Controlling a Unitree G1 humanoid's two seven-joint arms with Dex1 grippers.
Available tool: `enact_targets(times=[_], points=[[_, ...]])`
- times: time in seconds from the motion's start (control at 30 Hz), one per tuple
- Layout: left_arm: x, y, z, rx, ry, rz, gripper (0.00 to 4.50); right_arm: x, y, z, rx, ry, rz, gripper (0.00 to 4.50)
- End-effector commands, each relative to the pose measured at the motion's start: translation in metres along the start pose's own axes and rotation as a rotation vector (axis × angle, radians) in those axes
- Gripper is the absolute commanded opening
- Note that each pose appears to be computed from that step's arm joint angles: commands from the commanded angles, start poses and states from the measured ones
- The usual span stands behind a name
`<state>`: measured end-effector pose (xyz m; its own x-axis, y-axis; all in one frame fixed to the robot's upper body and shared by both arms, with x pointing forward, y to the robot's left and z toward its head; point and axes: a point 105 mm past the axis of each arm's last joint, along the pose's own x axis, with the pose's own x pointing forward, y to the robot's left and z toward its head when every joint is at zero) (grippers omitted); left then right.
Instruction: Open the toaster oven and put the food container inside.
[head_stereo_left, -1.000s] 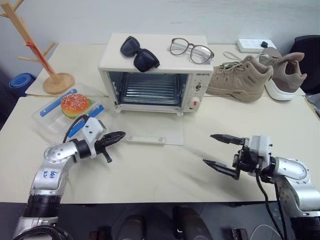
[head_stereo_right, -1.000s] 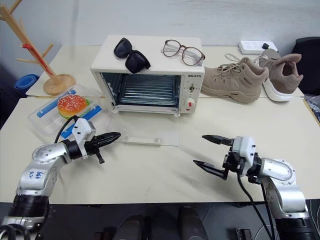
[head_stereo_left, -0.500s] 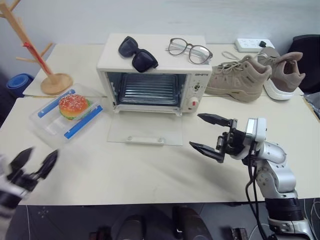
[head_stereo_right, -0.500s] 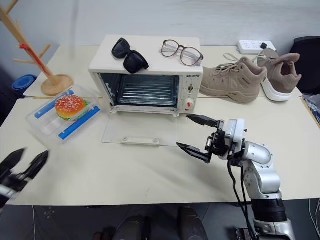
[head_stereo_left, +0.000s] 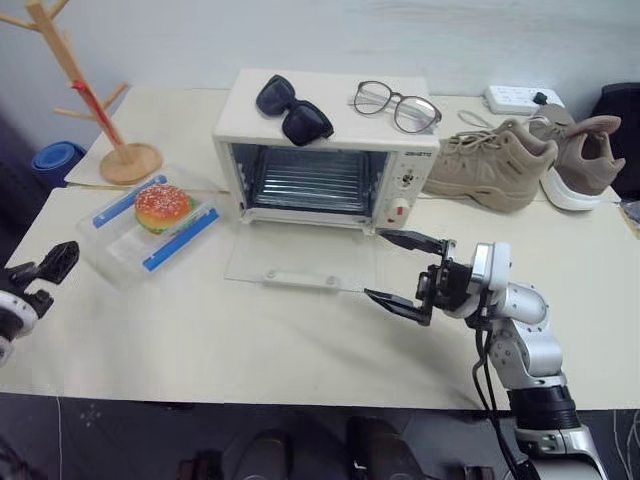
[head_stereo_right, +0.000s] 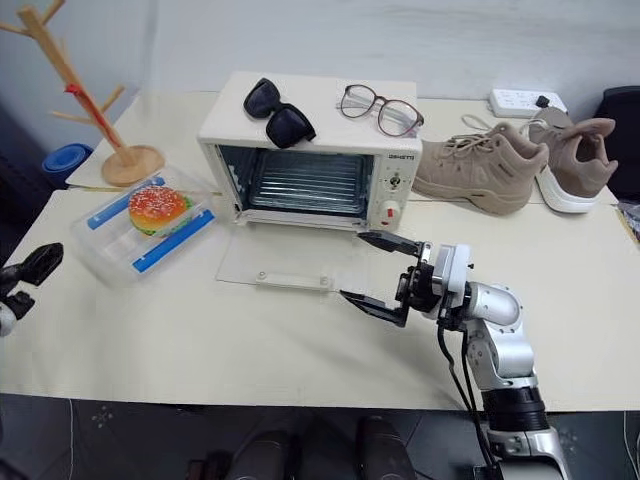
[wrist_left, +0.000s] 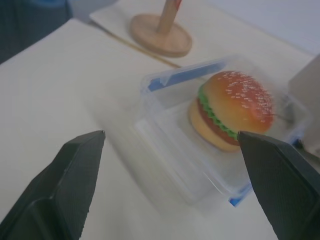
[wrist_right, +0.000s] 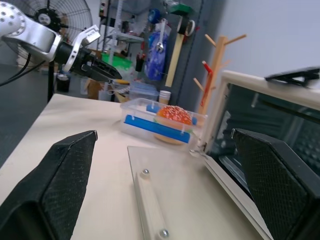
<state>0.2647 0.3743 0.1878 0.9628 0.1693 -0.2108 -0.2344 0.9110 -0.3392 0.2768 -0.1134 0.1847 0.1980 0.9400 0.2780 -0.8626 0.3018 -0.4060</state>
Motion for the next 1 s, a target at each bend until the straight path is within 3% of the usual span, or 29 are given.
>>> enact_targets(times=[0.03,0.2,0.3,0.5,0.77,0.93,1.0], points=[[0.01,0.006,0.005,0.005,0.105,0.066,4.49,-0.001,-0.001,0.008,-0.054,-0.008,0.007,4.5],[0.035,-0.007,0.001,0.013,0.216,0.031,4.49,0.001,-0.001,0.007,-0.065,-0.002,-0.006,4.5],[0.043,0.001,-0.007,0.056,0.288,0.09,4.49,0.003,0.001,0.008,-0.066,-0.002,-0.015,4.5],[0.045,0.014,-0.01,0.036,0.306,0.132,2.69,0.006,0.002,0.008,-0.07,0.002,-0.046,4.5],[0.038,0.02,0.014,0.066,0.251,0.128,0.33,0.008,0.004,0.007,-0.068,0.009,-0.051,4.5],[0.015,0.017,0.039,0.189,0.251,0.096,0.26,0.005,0.001,0.005,-0.072,0.026,-0.052,4.5],[0.008,0.003,0.044,0.238,0.264,0.039,0.26,-0.002,-0.001,0.003,-0.079,0.049,-0.057,4.5]])
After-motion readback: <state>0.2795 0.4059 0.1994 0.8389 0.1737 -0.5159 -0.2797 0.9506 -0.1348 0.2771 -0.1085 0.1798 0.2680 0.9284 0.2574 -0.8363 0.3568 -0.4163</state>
